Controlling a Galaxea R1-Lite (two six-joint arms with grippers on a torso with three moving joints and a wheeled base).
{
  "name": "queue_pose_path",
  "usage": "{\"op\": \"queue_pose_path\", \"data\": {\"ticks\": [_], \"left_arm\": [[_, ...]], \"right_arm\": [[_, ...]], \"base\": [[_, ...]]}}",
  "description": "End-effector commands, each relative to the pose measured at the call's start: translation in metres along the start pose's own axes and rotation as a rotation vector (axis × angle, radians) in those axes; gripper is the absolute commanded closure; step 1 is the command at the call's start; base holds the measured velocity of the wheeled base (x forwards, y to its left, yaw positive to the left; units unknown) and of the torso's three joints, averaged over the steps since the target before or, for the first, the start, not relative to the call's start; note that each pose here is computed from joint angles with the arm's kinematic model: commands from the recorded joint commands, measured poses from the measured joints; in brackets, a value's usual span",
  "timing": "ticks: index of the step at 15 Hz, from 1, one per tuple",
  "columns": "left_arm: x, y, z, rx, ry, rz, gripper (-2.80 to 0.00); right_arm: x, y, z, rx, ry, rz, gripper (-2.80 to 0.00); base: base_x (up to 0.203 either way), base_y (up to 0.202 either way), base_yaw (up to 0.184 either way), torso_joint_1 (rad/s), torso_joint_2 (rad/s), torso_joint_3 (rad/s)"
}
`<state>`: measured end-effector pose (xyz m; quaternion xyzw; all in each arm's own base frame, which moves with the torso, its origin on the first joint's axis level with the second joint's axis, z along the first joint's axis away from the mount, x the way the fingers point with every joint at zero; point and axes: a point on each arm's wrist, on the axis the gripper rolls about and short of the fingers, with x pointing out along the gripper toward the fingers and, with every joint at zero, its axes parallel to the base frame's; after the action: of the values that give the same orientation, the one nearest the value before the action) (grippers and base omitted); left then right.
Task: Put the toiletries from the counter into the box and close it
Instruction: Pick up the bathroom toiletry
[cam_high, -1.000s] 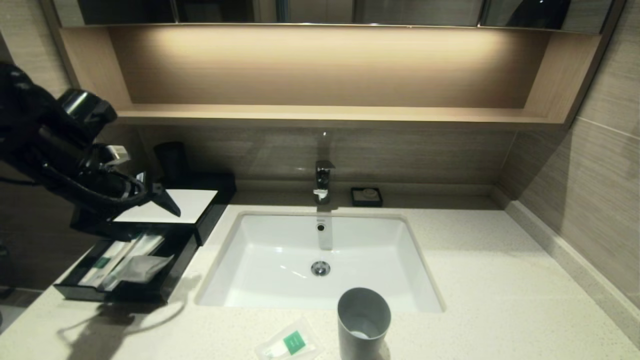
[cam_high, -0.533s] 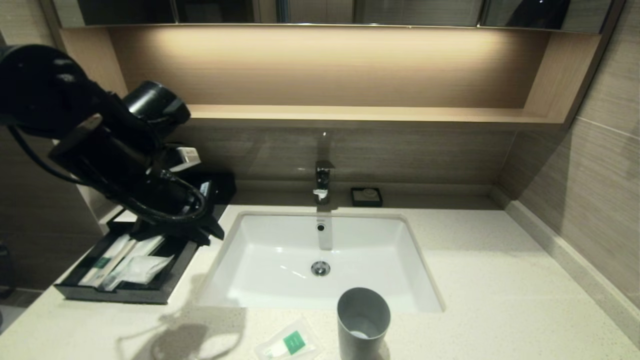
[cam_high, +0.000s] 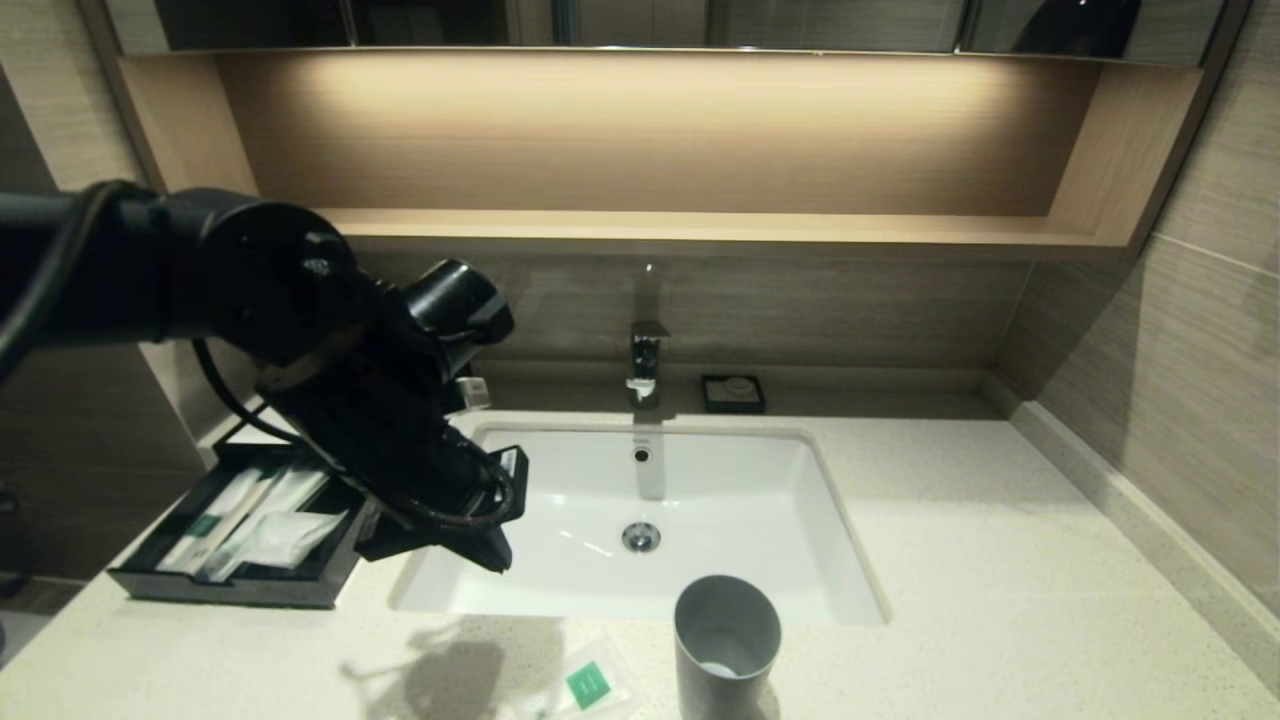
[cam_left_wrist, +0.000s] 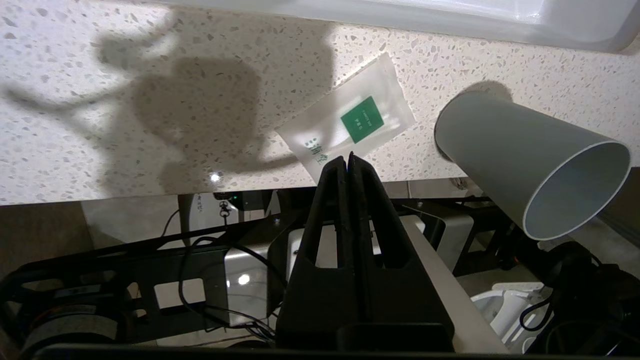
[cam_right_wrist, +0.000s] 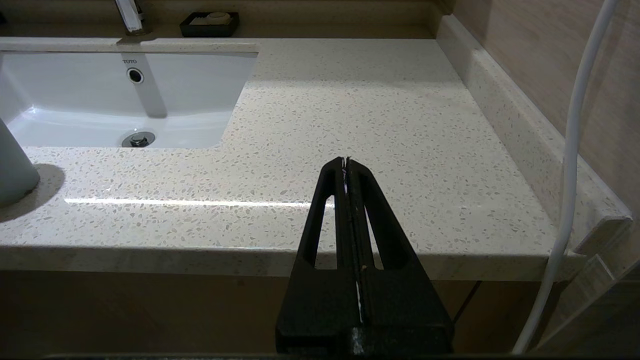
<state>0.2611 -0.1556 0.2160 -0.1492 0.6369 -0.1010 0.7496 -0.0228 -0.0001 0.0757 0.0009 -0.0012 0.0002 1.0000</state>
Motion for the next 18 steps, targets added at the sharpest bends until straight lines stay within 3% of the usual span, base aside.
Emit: {"op": "queue_pose_path", "data": {"ticks": [1,9,18], "left_arm": [[0.017,-0.011,-0.004,-0.041,0.035,0.026,0.0],[0.057,-0.021,-0.001,-0.262,0.098,0.107,0.0],[0.077,-0.025,-0.001,-0.261,0.141,0.142,0.0]], "right_arm": [[0.0,0.0,0.0,0.0,0.0,0.0,0.0],[0.0,0.0,0.0,0.0,0.0,0.0,0.0],[0.0,0.0,0.0,0.0,-0.001,0.0,0.0]], "base": [[0.0,0.0,0.0,0.0,0.0,0.0],[0.0,0.0,0.0,0.0,0.0,0.0],[0.0,0.0,0.0,0.0,0.0,0.0]]}}
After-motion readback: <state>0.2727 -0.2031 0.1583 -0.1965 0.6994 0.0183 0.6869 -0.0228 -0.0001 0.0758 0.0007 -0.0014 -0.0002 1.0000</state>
